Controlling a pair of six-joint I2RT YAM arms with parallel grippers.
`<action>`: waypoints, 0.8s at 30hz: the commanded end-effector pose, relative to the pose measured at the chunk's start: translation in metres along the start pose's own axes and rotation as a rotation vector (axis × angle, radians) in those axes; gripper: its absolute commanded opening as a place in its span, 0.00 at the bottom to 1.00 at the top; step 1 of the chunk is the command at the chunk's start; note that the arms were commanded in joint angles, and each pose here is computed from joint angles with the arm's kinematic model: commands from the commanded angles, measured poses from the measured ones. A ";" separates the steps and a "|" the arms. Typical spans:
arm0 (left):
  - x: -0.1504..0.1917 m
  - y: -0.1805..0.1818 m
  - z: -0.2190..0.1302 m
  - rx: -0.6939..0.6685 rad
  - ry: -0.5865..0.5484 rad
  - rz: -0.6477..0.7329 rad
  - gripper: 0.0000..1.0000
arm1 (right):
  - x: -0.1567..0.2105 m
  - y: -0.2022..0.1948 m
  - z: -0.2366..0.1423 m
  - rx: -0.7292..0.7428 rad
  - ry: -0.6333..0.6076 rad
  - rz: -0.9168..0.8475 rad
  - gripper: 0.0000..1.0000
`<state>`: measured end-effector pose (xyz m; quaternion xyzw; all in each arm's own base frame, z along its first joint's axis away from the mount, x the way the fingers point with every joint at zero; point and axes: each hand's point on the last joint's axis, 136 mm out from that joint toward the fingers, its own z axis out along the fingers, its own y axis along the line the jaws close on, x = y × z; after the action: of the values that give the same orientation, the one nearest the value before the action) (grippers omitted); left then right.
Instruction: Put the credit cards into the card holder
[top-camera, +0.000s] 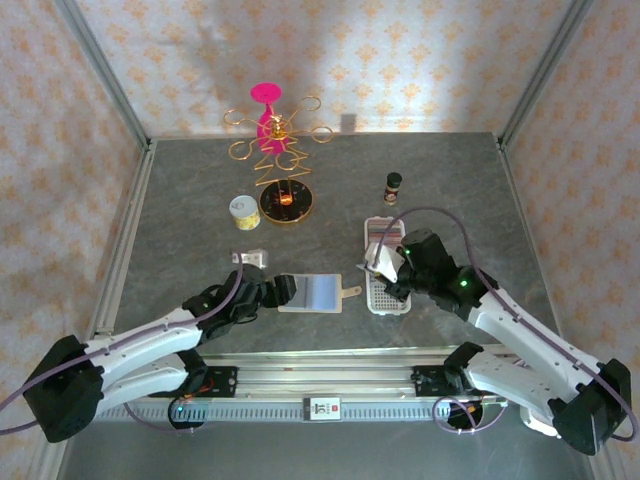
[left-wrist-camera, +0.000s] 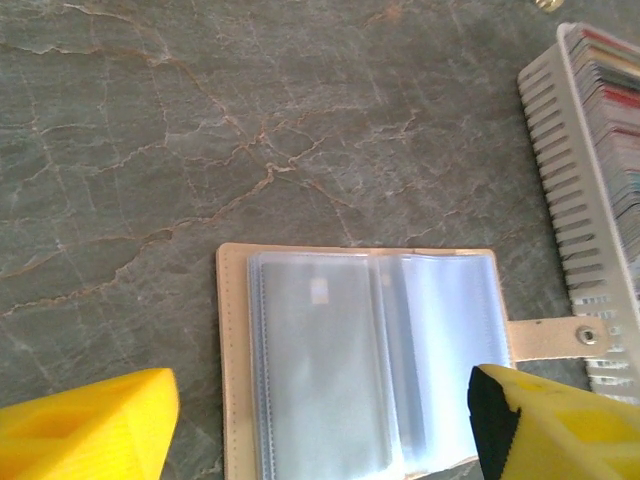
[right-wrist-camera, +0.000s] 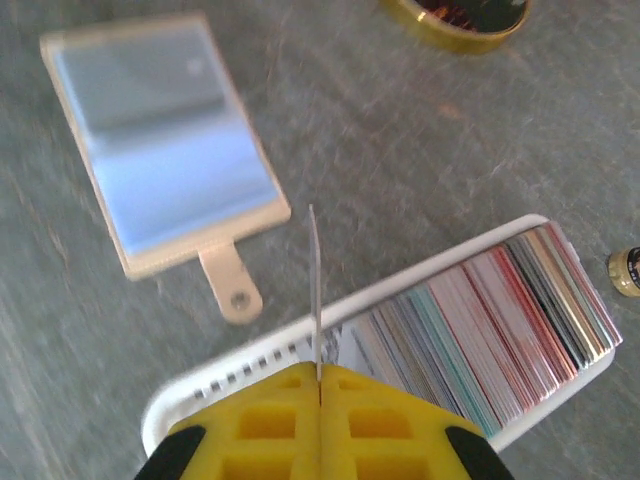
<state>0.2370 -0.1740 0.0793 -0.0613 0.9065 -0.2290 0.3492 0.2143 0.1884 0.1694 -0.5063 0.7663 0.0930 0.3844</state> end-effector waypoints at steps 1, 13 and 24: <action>-0.003 0.005 0.002 -0.073 0.024 0.053 0.80 | -0.056 -0.014 -0.019 0.009 -0.225 0.290 0.00; 0.011 0.012 0.022 -0.201 0.140 0.152 0.73 | -0.066 0.000 0.025 -0.120 -0.343 1.076 0.00; 0.023 0.017 0.034 -0.258 0.194 0.202 0.68 | -0.054 0.028 0.055 -0.158 -0.378 1.321 0.00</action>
<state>0.2414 -0.1809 0.0347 0.0004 0.9580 -0.1017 0.2680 0.2173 0.2650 0.1478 0.0126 0.8482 0.4244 0.3168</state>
